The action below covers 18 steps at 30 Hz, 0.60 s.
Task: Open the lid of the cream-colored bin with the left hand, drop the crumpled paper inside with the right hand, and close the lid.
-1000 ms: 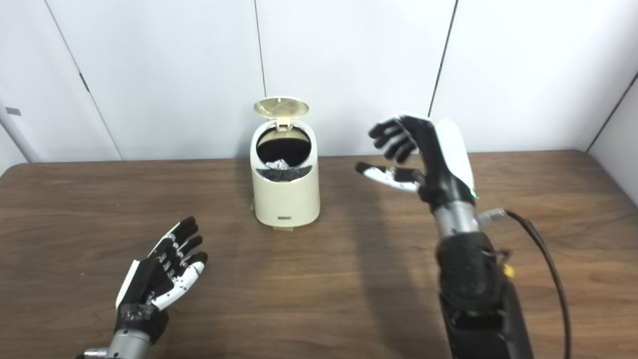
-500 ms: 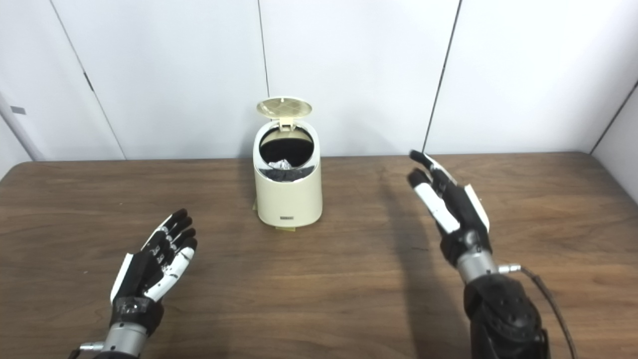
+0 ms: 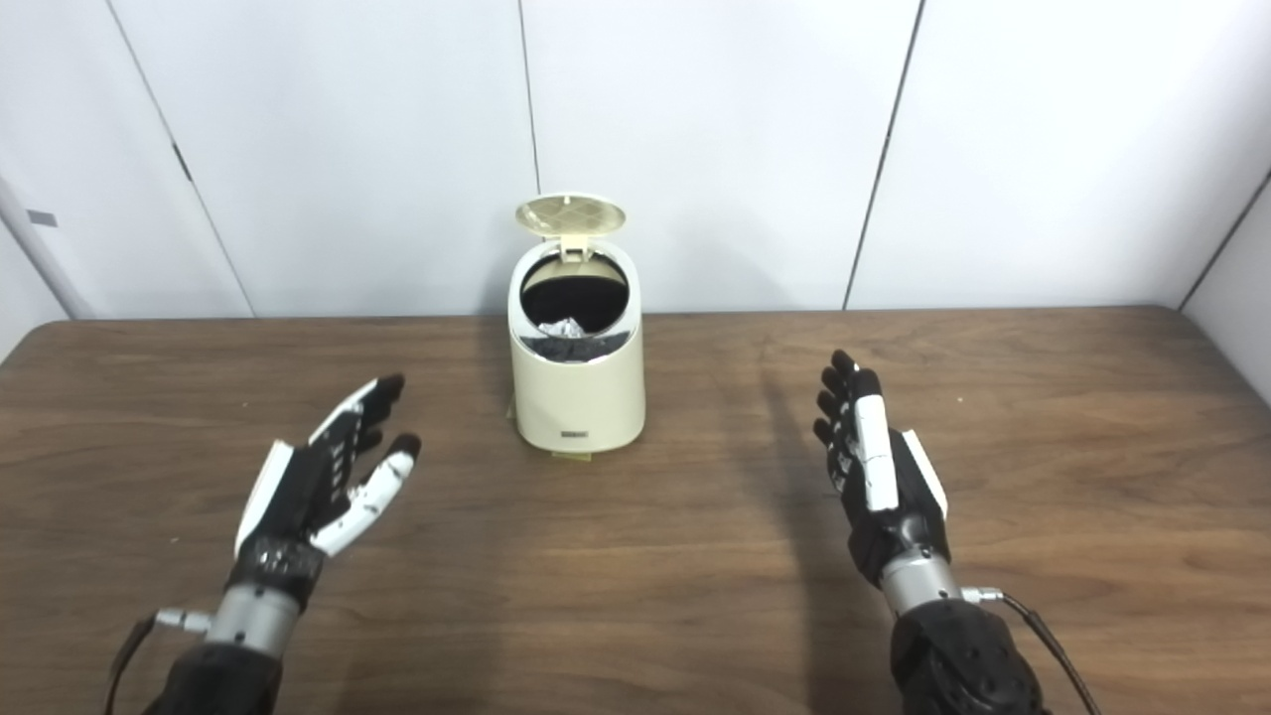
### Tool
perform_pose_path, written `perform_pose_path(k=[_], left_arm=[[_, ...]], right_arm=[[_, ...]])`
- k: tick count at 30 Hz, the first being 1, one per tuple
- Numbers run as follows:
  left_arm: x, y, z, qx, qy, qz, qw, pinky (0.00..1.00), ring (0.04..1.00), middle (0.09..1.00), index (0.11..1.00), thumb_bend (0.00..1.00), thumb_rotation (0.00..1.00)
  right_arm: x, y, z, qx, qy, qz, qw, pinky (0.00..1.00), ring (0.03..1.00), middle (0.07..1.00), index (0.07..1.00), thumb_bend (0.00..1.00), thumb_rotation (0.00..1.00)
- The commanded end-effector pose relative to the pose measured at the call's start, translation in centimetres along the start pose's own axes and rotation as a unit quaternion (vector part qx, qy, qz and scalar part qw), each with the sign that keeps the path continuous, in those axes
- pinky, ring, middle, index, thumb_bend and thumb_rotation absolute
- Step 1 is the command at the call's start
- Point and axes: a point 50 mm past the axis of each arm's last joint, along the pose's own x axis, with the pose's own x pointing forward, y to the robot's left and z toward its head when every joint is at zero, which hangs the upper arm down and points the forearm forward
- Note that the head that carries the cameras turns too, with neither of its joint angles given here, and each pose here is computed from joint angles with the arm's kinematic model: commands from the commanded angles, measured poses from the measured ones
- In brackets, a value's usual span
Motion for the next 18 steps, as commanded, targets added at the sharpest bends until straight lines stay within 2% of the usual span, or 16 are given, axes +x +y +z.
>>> perform_pose_path(k=[1, 6, 18], left_arm=[[1.4, 0.0, 1.9, 0.017, -0.037, -0.002, 0.999, 0.90, 0.932, 0.933, 0.935, 0.43, 0.46], [3.8, -0.6, 2.9, 0.027, -0.057, -0.010, 0.998, 0.89, 0.931, 0.938, 0.938, 0.44, 0.44], [8.6, -1.0, 5.7, 0.040, -0.092, -0.028, 0.995, 0.92, 0.933, 0.934, 0.946, 0.48, 0.50]], right_arm=[[0.4, 0.1, 1.6, 0.005, -0.056, 0.000, 0.998, 1.00, 1.000, 1.000, 1.000, 0.57, 1.00], [0.2, 0.0, 1.2, 0.003, -0.063, -0.001, 0.998, 1.00, 1.000, 1.000, 1.000, 0.58, 1.00], [-0.5, 0.6, -0.1, 0.003, -0.057, -0.004, 0.998, 1.00, 1.000, 1.000, 1.000, 0.60, 1.00]])
